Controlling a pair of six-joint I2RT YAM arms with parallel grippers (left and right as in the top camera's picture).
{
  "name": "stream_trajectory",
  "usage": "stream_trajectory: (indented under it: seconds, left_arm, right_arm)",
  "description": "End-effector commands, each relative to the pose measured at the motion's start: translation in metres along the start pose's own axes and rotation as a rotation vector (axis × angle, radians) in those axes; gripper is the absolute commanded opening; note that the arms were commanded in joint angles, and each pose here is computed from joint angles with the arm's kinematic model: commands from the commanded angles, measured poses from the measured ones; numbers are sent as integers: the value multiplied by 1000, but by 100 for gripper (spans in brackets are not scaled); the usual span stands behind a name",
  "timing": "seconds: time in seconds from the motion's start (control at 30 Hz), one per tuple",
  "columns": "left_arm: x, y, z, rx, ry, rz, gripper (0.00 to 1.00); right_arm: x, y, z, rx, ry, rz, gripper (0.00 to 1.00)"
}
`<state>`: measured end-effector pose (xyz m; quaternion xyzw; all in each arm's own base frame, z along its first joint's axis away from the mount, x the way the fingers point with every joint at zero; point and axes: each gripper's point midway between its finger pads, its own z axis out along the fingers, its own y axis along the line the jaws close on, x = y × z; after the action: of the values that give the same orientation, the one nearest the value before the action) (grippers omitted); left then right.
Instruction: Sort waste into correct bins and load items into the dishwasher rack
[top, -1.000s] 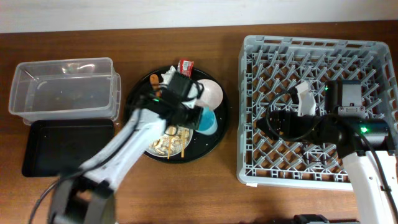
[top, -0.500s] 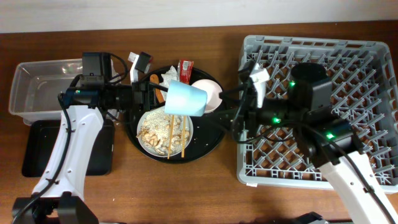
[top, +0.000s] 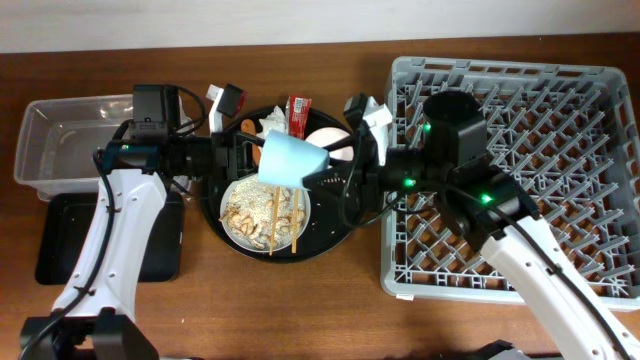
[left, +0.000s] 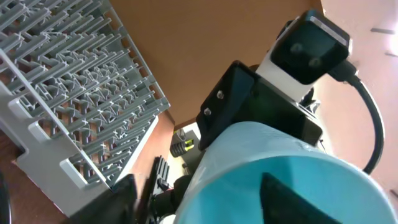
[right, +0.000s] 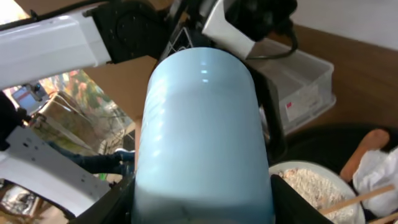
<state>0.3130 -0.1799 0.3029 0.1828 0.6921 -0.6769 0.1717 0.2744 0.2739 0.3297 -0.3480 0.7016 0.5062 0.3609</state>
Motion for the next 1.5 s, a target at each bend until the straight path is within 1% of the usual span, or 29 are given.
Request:
stream_trajectory:
  seconds: [0.0, 0.07, 0.1, 0.17, 0.23, 0.3, 0.33, 0.43, 0.53, 0.57, 0.6, 0.67, 0.7, 0.8, 0.87, 0.9, 0.93, 0.97, 1.0, 1.03, 1.1, 1.13, 1.17, 1.2, 1.23, 1.27, 1.3, 1.37, 1.47]
  left_arm:
    - [-2, 10, -1, -61, -5, 5, 76]
    - [-3, 25, -3, -149, -13, 4, 87]
    - [-4, 35, -5, -208, -17, 4, 92]
    - [-5, 48, -8, -283, -22, 3, 94]
    - [-5, 52, -9, -310, -23, 3, 95]
    - [-5, 53, -9, -313, -24, 3, 95]
    - [-5, 53, -9, -313, -24, 3, 95]
    - [-3, 61, -12, -365, -23, -16, 95]
    - [-2, 61, -12, -365, -22, -19, 95]
    - [-2, 61, -12, -365, -22, -19, 95]
    - [-2, 61, -12, -365, -22, -20, 95]
    - [-2, 61, -12, -365, -22, -20, 95]
    - [-2, 63, -13, -375, -23, -20, 94]
    - [0, 74, -18, -445, -22, -39, 95]
    - [3, 79, -20, -479, -19, -54, 94]
    - [3, 80, -20, -482, -19, -54, 95]
    - [3, 81, -21, -493, -19, -55, 93]
    - [2, 82, -22, -498, -20, -53, 89]
    - [2, 86, -25, -534, -23, -50, 89]
    - [3, 89, -29, -582, -25, -49, 84]
    - [5, 89, -54, -773, -50, -30, 82]
    - [4, 81, -82, -955, -87, -9, 80]
    - [5, 71, -104, -1082, -124, -16, 80]
    - [8, 56, -133, -1234, -192, -49, 80]
    - [15, 32, -171, -1412, -304, -72, 81]
    - [19, 21, -183, -1464, -345, -66, 85]
    - [24, 3, -199, -1535, -401, -42, 99]
    - [33, -25, -214, -1612, -475, 5, 99]
    - [38, -51, -213, -1603, -540, 68, 99]
  right_arm:
    - [-9, 0, -26, 136, -36, -18, 45]
    - [-8, -11, -62, 294, -62, 25, 45]
    - [-5, -20, -91, 415, -83, 65, 45]
    - [12, -41, -141, 643, -99, 167, 45]
    - [45, -69, -197, 921, -88, 329, 45]
    - [90, -95, -257, 1238, -57, 567, 45]
    - [108, -102, -274, 1321, -29, 652, 45]
    - [161, -119, -296, 1433, 122, 906, 45]
    - [184, -138, -301, 1455, 199, 1024, 45]
    - [192, -146, -300, 1444, 230, 1057, 52]
    - [197, -149, -298, 1437, 254, 1079, 71]
    - [206, -154, -294, 1413, 295, 1119, 80]
    - [197, -157, -292, 1392, 274, 1113, 82]
    - [146, -149, -286, 1314, 176, 1006, 82]
    - [96, -127, -262, 1203, 105, 834, 82]
    - [83, -118, -251, 1175, 95, 770, 82]
    - [64, -102, -223, 1091, 90, 660, 79]
    - [58, -93, -202, 1035, 110, 602, 77]
    - [54, -85, -180, 982, 143, 546, 74]
    - [51, -79, -159, 933, 169, 498, 71]
    - [40, -72, -111, 831, 196, 397, 67]
    - [42, -88, -86, 874, 204, 412, 63]
    - [47, -100, -76, 913, 212, 429, 59]
    - [53, -117, -63, 953, 219, 452, 56]
    - [63, -147, -42, 993, 227, 486, 50]
    - [72, -168, -30, 1019, 226, 522, 49]
    - [85, -190, -17, 1041, 234, 557, 49]
    - [120, -245, 4, 1088, 255, 608, 48]
    - [150, -279, 10, 1123, 286, 638, 48]
